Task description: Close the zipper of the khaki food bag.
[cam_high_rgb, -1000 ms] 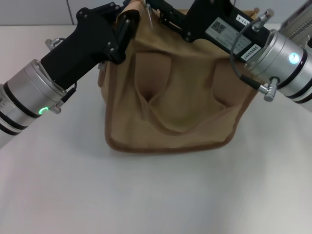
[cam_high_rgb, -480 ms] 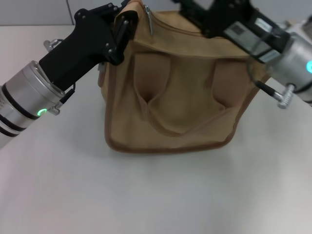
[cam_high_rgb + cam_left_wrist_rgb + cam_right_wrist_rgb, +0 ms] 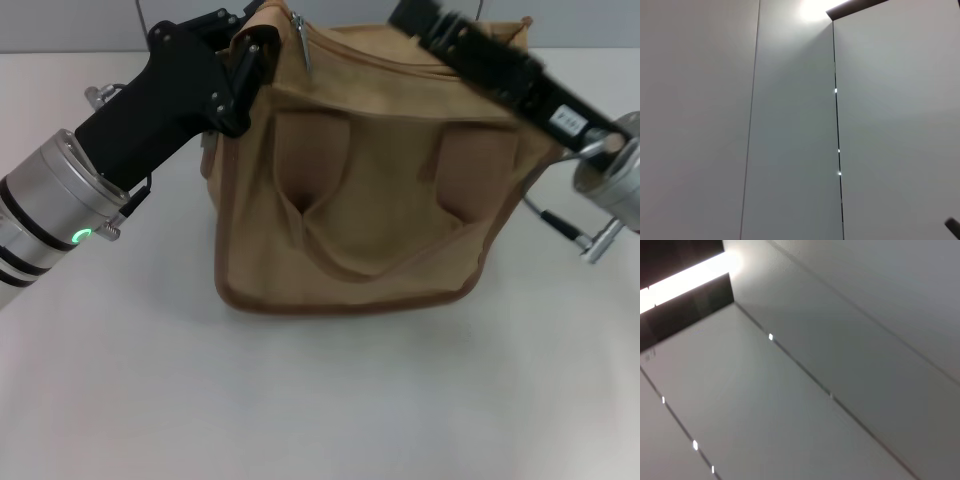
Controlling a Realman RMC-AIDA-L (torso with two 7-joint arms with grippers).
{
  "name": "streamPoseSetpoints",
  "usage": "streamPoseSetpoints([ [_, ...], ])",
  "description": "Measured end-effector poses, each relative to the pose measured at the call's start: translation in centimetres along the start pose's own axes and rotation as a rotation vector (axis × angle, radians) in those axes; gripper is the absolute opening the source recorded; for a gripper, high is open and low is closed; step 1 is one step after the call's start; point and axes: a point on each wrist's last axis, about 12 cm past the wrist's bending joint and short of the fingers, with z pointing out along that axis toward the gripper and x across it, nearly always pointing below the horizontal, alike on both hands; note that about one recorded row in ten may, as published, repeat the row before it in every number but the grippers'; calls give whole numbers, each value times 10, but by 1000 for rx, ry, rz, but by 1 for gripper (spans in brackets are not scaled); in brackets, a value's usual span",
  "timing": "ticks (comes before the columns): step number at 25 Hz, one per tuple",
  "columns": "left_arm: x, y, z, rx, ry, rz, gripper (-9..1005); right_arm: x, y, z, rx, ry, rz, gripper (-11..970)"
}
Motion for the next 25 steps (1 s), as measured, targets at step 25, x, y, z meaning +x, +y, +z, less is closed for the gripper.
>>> streamPoseSetpoints([
  [25,3,-5,8,9,-14,18,30,7,-6,39,-21,182,25,600],
])
